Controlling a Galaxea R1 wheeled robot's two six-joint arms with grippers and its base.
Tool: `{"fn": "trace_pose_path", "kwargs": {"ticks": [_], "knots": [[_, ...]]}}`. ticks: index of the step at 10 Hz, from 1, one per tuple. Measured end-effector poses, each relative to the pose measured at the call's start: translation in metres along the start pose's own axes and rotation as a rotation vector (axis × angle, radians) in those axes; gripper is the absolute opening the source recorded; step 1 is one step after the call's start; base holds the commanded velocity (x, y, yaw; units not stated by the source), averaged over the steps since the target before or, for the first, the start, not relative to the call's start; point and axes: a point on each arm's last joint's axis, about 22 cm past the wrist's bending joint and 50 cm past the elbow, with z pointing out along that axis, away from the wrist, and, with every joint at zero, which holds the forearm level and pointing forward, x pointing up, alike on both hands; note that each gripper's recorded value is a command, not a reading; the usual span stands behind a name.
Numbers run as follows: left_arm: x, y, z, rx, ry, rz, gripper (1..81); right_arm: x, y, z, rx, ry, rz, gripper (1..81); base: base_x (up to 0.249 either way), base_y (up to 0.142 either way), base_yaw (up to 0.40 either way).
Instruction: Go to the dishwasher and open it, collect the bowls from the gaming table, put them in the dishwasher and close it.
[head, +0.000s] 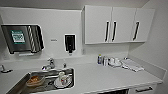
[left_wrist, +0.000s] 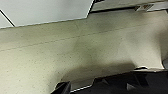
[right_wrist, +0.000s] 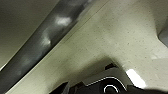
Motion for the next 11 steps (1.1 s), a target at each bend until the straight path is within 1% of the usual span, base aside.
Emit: {"fn": "trace_pose_path", "kwargs": {"ticks": [1, 2, 3, 4, 5, 7, 9, 11], "knots": [[0.001, -0.001, 0.0, 0.002, 0.003, -0.033, 81.1, 0.002, -0.015, 0.009, 0.008, 0.009, 0.035, 81.1, 0.0, 0.0, 0.0], [0.001, -0.002, 0.0, 0.005, 0.001, -0.048, 81.1, 0.002, -0.036, 0.017, 0.026, 0.014, 0.055, 81.1, 0.0, 0.0, 0.0], [0.0, -0.003, 0.0, 0.008, -0.001, -0.05, 81.1, -0.008, -0.051, 0.026, 0.031, -0.005, 0.069, 81.1, 0.0, 0.0, 0.0], [0.0, -0.004, -0.001, 0.009, -0.001, -0.05, 81.1, -0.011, -0.058, 0.028, 0.035, -0.014, 0.078, 81.1, 0.0, 0.0, 0.0], [0.0, -0.006, -0.001, 0.012, -0.001, -0.05, 81.1, -0.006, -0.059, 0.028, 0.031, -0.012, 0.079, 81.1, 0.0, 0.0, 0.0], [0.0, -0.005, -0.001, 0.011, -0.002, -0.05, 81.1, 0.009, -0.063, 0.025, 0.036, 0.006, 0.082, 81.1, 0.0, 0.0, 0.0], [0.0, -0.006, -0.001, 0.011, -0.002, -0.05, 81.1, 0.028, -0.076, 0.021, 0.057, 0.027, 0.081, 81.1, 0.0, 0.0, 0.0], [0.0, -0.007, -0.001, 0.013, -0.003, -0.05, 81.1, 0.043, -0.09, 0.017, 0.081, 0.039, 0.067, 81.1, 0.0, 0.0, 0.0]]}}
